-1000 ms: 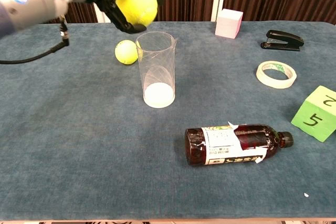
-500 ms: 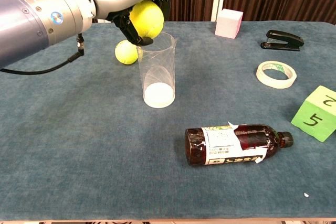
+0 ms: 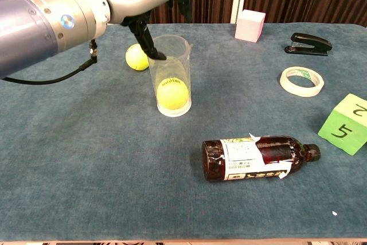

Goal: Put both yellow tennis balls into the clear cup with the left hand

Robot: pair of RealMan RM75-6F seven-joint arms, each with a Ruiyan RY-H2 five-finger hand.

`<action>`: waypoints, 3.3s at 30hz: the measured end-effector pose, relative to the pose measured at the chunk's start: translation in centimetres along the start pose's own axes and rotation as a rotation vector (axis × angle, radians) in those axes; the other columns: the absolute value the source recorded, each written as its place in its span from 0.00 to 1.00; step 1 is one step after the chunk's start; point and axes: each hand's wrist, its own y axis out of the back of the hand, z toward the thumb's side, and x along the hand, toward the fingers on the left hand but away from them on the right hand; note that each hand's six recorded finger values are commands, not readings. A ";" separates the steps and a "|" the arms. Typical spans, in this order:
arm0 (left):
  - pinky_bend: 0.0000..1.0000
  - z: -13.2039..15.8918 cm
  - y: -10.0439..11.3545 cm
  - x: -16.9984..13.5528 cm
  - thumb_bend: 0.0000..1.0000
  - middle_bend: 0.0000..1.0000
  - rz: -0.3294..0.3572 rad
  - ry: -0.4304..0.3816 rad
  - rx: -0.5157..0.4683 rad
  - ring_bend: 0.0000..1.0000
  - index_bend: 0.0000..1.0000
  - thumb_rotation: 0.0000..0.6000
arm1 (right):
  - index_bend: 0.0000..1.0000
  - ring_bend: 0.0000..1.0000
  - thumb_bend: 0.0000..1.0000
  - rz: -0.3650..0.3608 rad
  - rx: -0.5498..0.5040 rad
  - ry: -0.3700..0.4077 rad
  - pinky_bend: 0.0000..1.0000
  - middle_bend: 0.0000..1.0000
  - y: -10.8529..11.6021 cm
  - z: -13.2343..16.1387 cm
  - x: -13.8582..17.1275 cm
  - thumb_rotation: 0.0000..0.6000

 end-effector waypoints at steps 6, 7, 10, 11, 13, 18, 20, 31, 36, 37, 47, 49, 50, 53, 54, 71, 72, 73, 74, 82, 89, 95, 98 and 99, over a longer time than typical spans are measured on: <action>0.40 -0.7 2.0 0.1 0.06 0.22 0.090 0.029 -0.040 0.19 0.30 1.00 | 0.09 0.00 0.35 -0.002 0.000 0.000 0.00 0.00 0.0 0.0 0.0 1.00; 0.40 -1.2 2.3 0.0 0.06 0.22 0.109 0.041 -0.031 0.19 0.30 1.00 | 0.09 0.00 0.35 -0.001 0.001 0.000 0.00 0.00 0.0 0.0 0.0 1.00; 0.40 -3.7 2.8 -0.2 0.06 0.21 0.134 0.100 0.014 0.19 0.29 1.00 | 0.09 0.00 0.35 0.002 0.002 0.000 0.00 0.00 -0.1 0.0 0.0 1.00; 0.39 -4.8 2.6 -0.3 0.06 0.20 0.125 0.125 0.026 0.19 0.28 1.00 | 0.09 0.00 0.35 0.004 0.004 0.000 0.00 0.00 -0.2 0.0 0.0 1.00; 0.39 -6.8 2.2 -0.4 0.06 0.20 0.105 0.169 0.041 0.19 0.27 1.00 | 0.09 0.00 0.35 0.005 0.008 0.000 0.00 0.00 -0.3 0.1 0.0 1.00; 0.35 -12.0 0.6 -0.3 0.06 0.16 0.051 0.272 0.034 0.17 0.24 1.00 | 0.09 0.00 0.35 0.016 0.023 -0.005 0.00 0.00 -0.7 0.1 0.1 1.00; 0.31 -13.5 -0.4 -0.2 0.05 0.14 0.023 0.295 0.026 0.13 0.23 1.00 | 0.09 0.00 0.35 0.018 0.028 -0.008 0.00 0.00 -0.8 0.1 0.0 1.00; 0.24 -16.5 -3.6 1.6 0.03 0.09 -0.044 0.331 0.000 0.07 0.19 1.00 | 0.09 0.00 0.35 0.019 0.050 -0.038 0.00 0.00 -1.2 -0.7 -0.5 1.00; 0.24 -16.6 -5.6 2.7 0.03 0.08 -0.115 0.321 -0.008 0.07 0.19 1.00 | 0.09 0.00 0.35 0.010 0.058 -0.046 0.00 0.00 -1.2 -0.9 -0.7 1.00; 0.24 -16.6 -5.9 2.8 0.03 0.08 -0.125 0.319 -0.006 0.07 0.19 1.00 | 0.09 0.00 0.35 0.008 0.059 -0.047 0.00 0.00 -1.1 -0.8 -0.7 1.00; 0.24 -16.2 -8.7 5.0 0.03 0.09 -0.182 0.295 -0.015 0.07 0.19 1.00 | 0.09 0.00 0.35 0.015 0.087 -0.063 0.00 0.00 -1.7 -1.0 -0.9 1.00; 0.24 -16.2 -9.0 5.3 0.03 0.09 -0.187 0.295 -0.013 0.07 0.19 1.00 | 0.09 0.00 0.35 0.017 0.094 -0.068 0.00 0.00 -1.9 -1.1 -0.9 1.00; 0.24 -16.2 -9.3 5.6 0.03 0.09 -0.193 0.295 -0.011 0.07 0.19 1.00 | 0.09 0.00 0.35 0.017 0.098 -0.071 0.00 0.00 -1.9 -1.2 -0.9 1.00; 0.24 -16.0 -10.1 6.1 0.05 0.09 -0.208 0.292 -0.003 0.07 0.20 1.00 | 0.09 0.00 0.35 0.016 0.108 -0.080 0.00 0.00 -2.1 -1.3 -1.1 1.00; 0.24 -15.9 -10.3 6.3 0.07 0.09 -0.212 0.291 -0.002 0.07 0.20 1.00 | 0.09 0.00 0.35 0.016 0.113 -0.085 0.00 0.00 -2.1 -1.4 -1.1 1.00; 0.43 -12.7 -13.8 8.7 0.20 0.28 -0.254 0.239 0.050 0.25 0.31 1.00 | 0.09 0.00 0.35 0.008 0.131 -0.105 0.00 0.00 -2.2 -1.8 -1.2 1.00; 0.45 -12.6 -13.9 8.7 0.21 0.30 -0.254 0.236 0.055 0.27 0.32 1.00 | 0.09 0.00 0.35 0.009 0.130 -0.105 0.00 0.00 -2.2 -1.8 -1.1 1.00; 0.46 -12.4 -14.0 8.8 0.22 0.31 -0.254 0.231 0.059 0.28 0.33 1.00 | 0.09 0.00 0.35 0.009 0.129 -0.105 0.00 0.00 -2.2 -1.8 -1.1 1.00; 0.47 -12.3 -14.1 8.8 0.23 0.31 -0.252 0.229 0.060 0.28 0.33 1.00 | 0.09 0.00 0.35 0.009 0.128 -0.105 0.00 0.00 -2.1 -1.8 -1.1 1.00; 0.43 -11.8 -14.2 9.1 0.24 0.26 -0.239 0.223 0.099 0.23 0.33 1.00 | 0.09 0.00 0.35 0.005 0.126 -0.106 0.00 0.00 -2.0 -1.9 -1.1 1.00; 0.43 -10.9 -14.4 9.5 0.24 0.24 -0.234 0.211 0.136 0.21 0.33 1.00 | 0.09 0.00 0.35 0.004 0.129 -0.106 0.00 0.00 -1.9 -1.8 -1.1 1.00; 0.55 -10.9 -14.0 9.8 0.26 0.32 -0.221 0.211 0.168 0.31 0.34 1.00 | 0.09 0.00 0.35 0.004 0.132 -0.109 0.00 0.00 -1.9 -1.9 -1.1 1.00; 0.66 -11.0 -13.9 9.9 0.32 0.41 -0.216 0.215 0.207 0.41 0.39 1.00 | 0.09 0.00 0.35 0.006 0.133 -0.109 0.00 0.00 -1.9 -1.9 -1.1 1.00; 0.69 -10.9 -13.9 9.9 0.33 0.44 -0.214 0.216 0.216 0.43 0.40 1.00 | 0.09 0.00 0.35 0.006 0.133 -0.109 0.00 0.00 -1.9 -1.9 -1.0 1.00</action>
